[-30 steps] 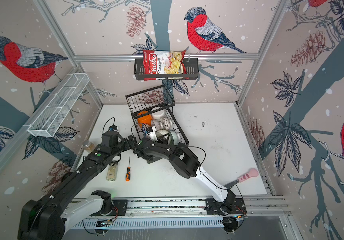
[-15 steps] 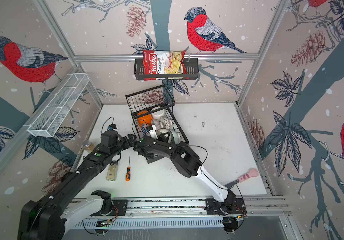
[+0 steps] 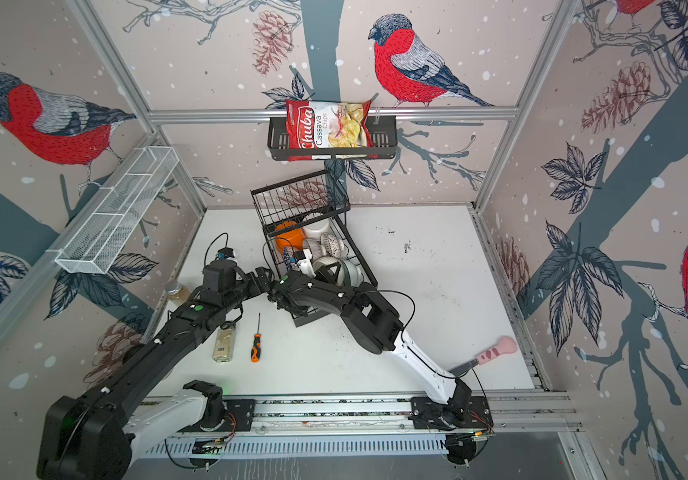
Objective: Load the bowls into the dish rack
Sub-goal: 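Lower the cream bowl into the slot beside the teal bowl with the right gripper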
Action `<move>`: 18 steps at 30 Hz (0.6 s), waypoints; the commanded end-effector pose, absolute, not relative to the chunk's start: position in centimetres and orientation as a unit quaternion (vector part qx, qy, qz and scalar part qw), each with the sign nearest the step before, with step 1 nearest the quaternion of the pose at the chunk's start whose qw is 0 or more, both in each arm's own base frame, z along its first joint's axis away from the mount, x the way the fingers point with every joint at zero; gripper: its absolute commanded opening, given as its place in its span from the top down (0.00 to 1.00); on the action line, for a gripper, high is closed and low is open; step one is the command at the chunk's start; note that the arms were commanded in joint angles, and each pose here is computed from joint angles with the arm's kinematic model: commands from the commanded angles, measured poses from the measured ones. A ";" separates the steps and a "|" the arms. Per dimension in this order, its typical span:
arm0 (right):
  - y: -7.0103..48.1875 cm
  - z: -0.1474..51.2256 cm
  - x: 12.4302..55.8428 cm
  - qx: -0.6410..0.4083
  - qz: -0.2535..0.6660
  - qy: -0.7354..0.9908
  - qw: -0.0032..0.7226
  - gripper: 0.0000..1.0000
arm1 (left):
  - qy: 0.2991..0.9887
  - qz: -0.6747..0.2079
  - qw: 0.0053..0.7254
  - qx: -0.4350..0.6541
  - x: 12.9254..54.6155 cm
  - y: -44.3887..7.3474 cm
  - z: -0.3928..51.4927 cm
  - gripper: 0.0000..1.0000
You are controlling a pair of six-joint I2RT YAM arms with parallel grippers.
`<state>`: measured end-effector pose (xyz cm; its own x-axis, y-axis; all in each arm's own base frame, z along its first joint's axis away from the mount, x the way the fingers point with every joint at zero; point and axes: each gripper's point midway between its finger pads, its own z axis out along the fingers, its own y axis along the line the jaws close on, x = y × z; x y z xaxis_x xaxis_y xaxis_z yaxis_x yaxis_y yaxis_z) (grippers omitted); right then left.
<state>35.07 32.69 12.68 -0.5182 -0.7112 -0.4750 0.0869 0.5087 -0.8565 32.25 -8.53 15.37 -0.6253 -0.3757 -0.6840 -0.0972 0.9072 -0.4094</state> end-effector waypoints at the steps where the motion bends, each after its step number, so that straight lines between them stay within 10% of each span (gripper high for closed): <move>1: 33.0 11.4 34.8 -0.218 -0.443 0.758 0.427 1.00 | 0.892 -0.172 0.400 -0.123 31.9 -8.8 14.9 0.04; 18: 34.0 6.1 30.7 -0.262 -0.415 0.794 0.359 1.00 | 0.891 -0.174 0.401 -0.122 32.0 -8.9 15.4 0.04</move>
